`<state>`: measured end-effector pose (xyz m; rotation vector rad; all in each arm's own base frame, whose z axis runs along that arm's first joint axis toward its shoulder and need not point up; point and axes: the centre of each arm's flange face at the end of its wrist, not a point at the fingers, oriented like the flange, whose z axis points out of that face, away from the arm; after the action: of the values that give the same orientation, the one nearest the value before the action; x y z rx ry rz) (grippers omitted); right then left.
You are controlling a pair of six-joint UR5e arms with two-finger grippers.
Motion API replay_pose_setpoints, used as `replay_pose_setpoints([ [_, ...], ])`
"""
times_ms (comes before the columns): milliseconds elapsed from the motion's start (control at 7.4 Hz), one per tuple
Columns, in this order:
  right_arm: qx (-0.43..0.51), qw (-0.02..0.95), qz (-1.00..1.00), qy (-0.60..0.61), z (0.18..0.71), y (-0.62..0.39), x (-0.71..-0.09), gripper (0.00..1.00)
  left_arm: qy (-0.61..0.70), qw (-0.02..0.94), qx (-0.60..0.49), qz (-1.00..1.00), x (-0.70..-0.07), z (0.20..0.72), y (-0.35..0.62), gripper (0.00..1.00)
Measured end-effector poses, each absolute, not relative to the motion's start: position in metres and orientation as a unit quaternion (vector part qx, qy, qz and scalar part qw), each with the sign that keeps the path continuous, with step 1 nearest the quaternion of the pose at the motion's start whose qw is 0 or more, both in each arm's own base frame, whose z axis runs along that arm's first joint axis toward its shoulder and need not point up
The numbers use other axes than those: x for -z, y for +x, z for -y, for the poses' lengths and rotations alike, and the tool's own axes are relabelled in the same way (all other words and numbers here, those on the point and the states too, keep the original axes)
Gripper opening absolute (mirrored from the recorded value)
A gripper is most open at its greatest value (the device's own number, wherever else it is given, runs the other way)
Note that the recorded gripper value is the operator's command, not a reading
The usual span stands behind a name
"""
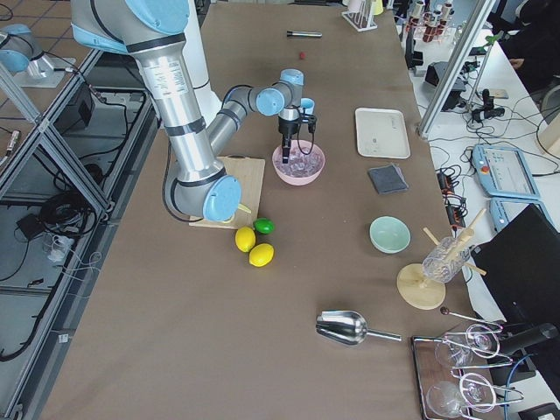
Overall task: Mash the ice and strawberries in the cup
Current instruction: 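Dig the scoop through the ice cubes to fill it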
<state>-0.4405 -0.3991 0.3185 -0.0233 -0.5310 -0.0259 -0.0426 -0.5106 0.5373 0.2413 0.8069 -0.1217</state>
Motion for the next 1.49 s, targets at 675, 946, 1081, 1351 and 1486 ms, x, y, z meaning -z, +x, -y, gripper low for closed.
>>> replay_pose_setpoints([
  [675,0.032,0.965,0.259,-0.005,0.4028,-0.4404,-0.321,0.54,0.116,0.911,0.06,-0.391,-0.538,0.511,-0.0426,0.99],
  [946,0.035,0.967,0.254,-0.003,0.3997,-0.4436,-0.3239,0.48,0.116,0.911,0.06,-0.391,-0.5381,0.5113,-0.0427,0.99],
  [1081,0.037,0.967,0.253,-0.003,0.3978,-0.4458,-0.3247,0.47,0.116,0.911,0.06,-0.391,-0.538,0.5114,-0.0427,0.99],
  [1351,0.037,0.967,0.25,-0.001,0.3975,-0.4472,-0.3258,0.44,0.116,0.911,0.06,-0.391,-0.5374,0.5112,-0.0426,0.99],
  [1486,0.036,0.968,0.249,-0.001,0.399,-0.4462,-0.3263,0.45,0.116,0.911,0.06,-0.391,-0.537,0.5109,-0.0426,0.99],
])
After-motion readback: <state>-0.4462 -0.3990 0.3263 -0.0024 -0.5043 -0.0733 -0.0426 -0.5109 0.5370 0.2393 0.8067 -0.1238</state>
